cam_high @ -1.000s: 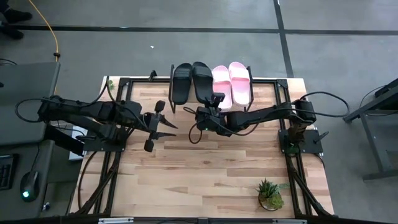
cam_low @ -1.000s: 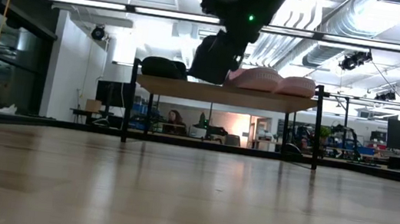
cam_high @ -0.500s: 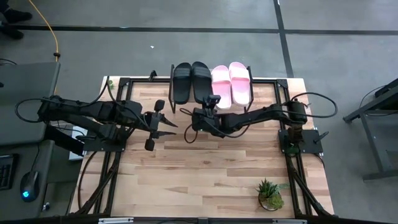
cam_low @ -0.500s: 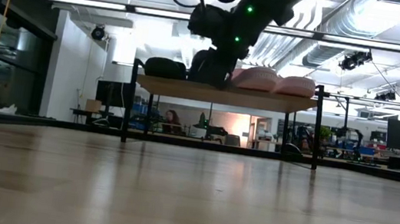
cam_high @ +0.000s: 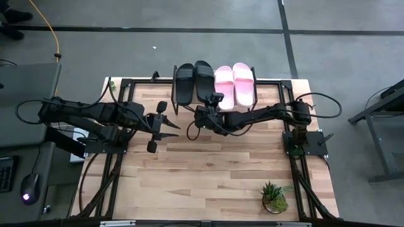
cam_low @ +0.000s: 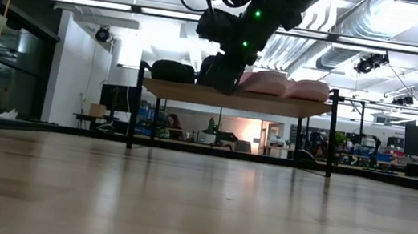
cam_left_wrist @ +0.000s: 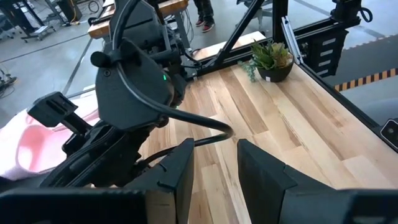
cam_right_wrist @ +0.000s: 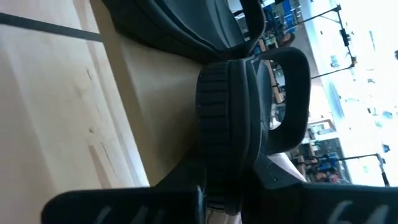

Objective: Pick and place slides into the shelf
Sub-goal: Put the black slides on the shelf

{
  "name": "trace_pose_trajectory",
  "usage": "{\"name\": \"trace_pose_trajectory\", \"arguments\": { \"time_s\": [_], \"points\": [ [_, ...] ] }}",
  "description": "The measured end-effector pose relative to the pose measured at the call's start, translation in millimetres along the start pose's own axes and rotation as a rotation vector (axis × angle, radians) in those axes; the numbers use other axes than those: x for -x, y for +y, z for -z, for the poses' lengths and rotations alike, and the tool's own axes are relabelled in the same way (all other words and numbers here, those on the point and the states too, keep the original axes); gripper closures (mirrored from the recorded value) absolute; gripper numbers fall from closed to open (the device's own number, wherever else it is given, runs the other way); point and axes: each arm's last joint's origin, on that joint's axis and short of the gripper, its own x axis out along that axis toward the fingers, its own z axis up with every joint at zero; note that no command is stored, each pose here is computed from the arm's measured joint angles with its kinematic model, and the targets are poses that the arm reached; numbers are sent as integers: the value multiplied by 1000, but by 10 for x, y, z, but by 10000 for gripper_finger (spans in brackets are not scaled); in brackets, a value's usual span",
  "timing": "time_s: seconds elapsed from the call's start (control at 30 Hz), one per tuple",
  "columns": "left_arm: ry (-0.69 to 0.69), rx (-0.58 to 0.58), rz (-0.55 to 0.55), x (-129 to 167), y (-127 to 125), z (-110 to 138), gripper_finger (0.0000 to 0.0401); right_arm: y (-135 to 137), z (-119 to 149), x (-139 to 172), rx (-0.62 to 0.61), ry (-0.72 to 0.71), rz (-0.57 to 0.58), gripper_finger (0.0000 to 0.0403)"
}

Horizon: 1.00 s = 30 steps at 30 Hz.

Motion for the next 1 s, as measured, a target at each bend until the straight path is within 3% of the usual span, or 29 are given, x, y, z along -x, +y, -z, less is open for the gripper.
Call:
{"name": "trace_pose_trajectory", "arguments": {
  "time_s": [0.33, 0.7, 1.0],
  "points": [
    [-1, 0, 0, 0, 0, -1, 295, 29, -11, 0, -35, -41, -102, 382],
    [0, 6, 0, 0, 0, 0, 295, 66, -35, 37, -82, -84, -201, 245],
    [1, 8, 1, 0, -1, 1, 295, 49, -93, 124, -10, -96, -79, 218]
  ]
}}
